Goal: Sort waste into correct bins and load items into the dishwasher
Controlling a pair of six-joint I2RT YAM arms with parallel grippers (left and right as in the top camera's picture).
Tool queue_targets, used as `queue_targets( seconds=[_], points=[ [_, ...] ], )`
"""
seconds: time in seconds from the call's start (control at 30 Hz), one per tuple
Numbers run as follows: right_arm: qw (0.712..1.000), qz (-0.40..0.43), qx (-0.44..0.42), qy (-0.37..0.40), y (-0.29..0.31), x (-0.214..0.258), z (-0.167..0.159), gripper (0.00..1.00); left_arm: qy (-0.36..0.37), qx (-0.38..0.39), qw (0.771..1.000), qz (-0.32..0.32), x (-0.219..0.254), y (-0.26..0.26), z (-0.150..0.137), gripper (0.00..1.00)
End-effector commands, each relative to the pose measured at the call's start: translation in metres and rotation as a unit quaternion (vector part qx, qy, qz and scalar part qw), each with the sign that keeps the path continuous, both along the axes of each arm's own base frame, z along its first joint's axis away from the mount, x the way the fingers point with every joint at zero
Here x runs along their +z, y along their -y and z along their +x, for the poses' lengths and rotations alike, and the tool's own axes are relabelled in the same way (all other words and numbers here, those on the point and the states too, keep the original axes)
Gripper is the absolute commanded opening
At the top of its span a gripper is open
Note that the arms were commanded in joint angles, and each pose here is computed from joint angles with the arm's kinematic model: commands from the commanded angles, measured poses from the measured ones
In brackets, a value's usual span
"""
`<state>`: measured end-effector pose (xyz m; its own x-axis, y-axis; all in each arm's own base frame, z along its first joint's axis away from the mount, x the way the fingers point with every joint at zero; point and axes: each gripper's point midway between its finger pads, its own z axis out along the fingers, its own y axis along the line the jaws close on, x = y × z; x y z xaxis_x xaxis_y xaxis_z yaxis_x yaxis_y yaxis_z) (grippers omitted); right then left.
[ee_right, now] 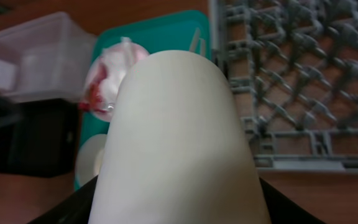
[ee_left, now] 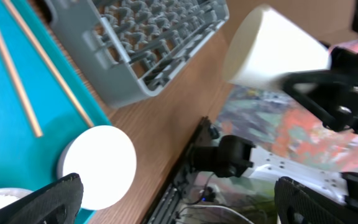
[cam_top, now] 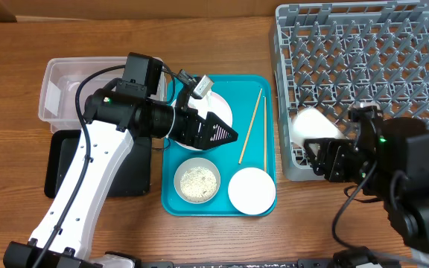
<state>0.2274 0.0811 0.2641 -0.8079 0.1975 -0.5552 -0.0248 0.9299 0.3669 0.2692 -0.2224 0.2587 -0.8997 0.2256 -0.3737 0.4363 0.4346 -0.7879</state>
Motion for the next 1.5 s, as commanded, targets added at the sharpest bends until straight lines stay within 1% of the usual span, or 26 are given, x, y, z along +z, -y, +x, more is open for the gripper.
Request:
queue_targets(
  seconds=[0.0,0.07,0.2,0.23,0.3,0.33,0.47,0.5,0.6,0.73,0.83,0.87,0.9,0.93,0.97,1.1,1.23,1.37,1.4,1.47],
  points=[
    [0.984,-0.073,-0.142,-0.078,0.043,-0.033,0.011,0.56,0.009,0.015,1.000,0.025,-0.004,-0.006,0.005,1.00],
    [0.978,-0.086,-0.135,-0.132,0.039,-0.057,0.015,0.57,0.004,0.015,1.000,0.027,-0.005,-0.006,0.004,1.00],
    [0.969,-0.093,-0.123,-0.193,0.032,-0.086,0.023,0.58,-0.004,0.014,0.999,0.029,-0.006,-0.007,0.001,1.00],
    [0.966,-0.092,-0.119,-0.210,0.029,-0.094,0.026,0.62,-0.006,0.013,0.999,0.031,-0.006,-0.007,0.000,1.00],
    [0.962,-0.099,-0.119,-0.224,0.028,-0.104,0.031,0.73,-0.009,0.015,0.999,0.039,-0.009,-0.009,-0.001,1.00],
    [0.961,-0.103,-0.121,-0.226,0.029,-0.108,0.035,0.80,-0.012,0.016,0.999,0.048,-0.012,-0.010,-0.002,1.00],
    [0.965,-0.092,-0.128,-0.208,0.027,-0.098,0.043,0.91,-0.006,0.014,0.997,0.082,-0.022,-0.009,-0.005,0.99],
    [0.969,-0.086,-0.129,-0.191,0.026,-0.085,0.048,0.93,-0.001,0.011,0.994,0.104,-0.028,-0.008,-0.007,0.99],
    [0.977,-0.072,-0.127,-0.153,0.023,-0.056,0.055,0.93,-0.002,0.024,0.986,0.165,-0.043,-0.012,-0.009,0.95],
    [0.995,-0.023,-0.072,-0.071,0.004,-0.007,0.061,0.93,-0.003,0.071,0.959,0.276,-0.070,-0.022,-0.009,0.91],
    [0.999,0.012,-0.050,-0.018,-0.005,0.020,0.058,0.93,-0.008,0.144,0.919,0.367,-0.094,-0.037,-0.007,0.87],
    [0.999,0.019,-0.047,-0.005,-0.006,0.027,0.056,0.93,-0.011,0.167,0.906,0.389,-0.101,-0.042,-0.007,0.84],
    [0.999,0.023,-0.046,0.006,-0.006,0.033,0.055,0.93,-0.013,0.187,0.894,0.406,-0.109,-0.045,-0.008,0.84],
    [0.998,0.027,-0.046,0.021,-0.005,0.041,0.051,0.94,-0.018,0.215,0.878,0.427,-0.125,-0.047,-0.011,0.83],
    [0.998,0.028,-0.046,0.026,-0.005,0.044,0.048,0.94,-0.019,0.220,0.875,0.431,-0.135,-0.045,-0.013,0.80],
    [0.998,0.028,-0.046,0.026,-0.004,0.045,0.042,0.94,-0.033,0.221,0.873,0.434,-0.178,-0.033,-0.021,0.69],
    [0.999,0.025,-0.046,0.014,-0.003,0.040,0.040,0.94,-0.065,0.202,0.874,0.437,-0.211,-0.022,-0.026,0.59],
    [0.999,0.023,-0.046,0.008,-0.003,0.037,0.040,0.94,-0.087,0.190,0.867,0.453,-0.236,-0.020,-0.027,0.41],
    [0.999,0.023,-0.046,0.007,-0.003,0.037,0.039,0.94,-0.097,0.183,0.866,0.455,-0.240,-0.019,-0.031,0.33],
    [0.999,0.023,-0.046,0.005,-0.003,0.037,0.039,0.94,-0.108,0.177,0.865,0.458,-0.244,-0.019,-0.035,0.04]
  ],
)
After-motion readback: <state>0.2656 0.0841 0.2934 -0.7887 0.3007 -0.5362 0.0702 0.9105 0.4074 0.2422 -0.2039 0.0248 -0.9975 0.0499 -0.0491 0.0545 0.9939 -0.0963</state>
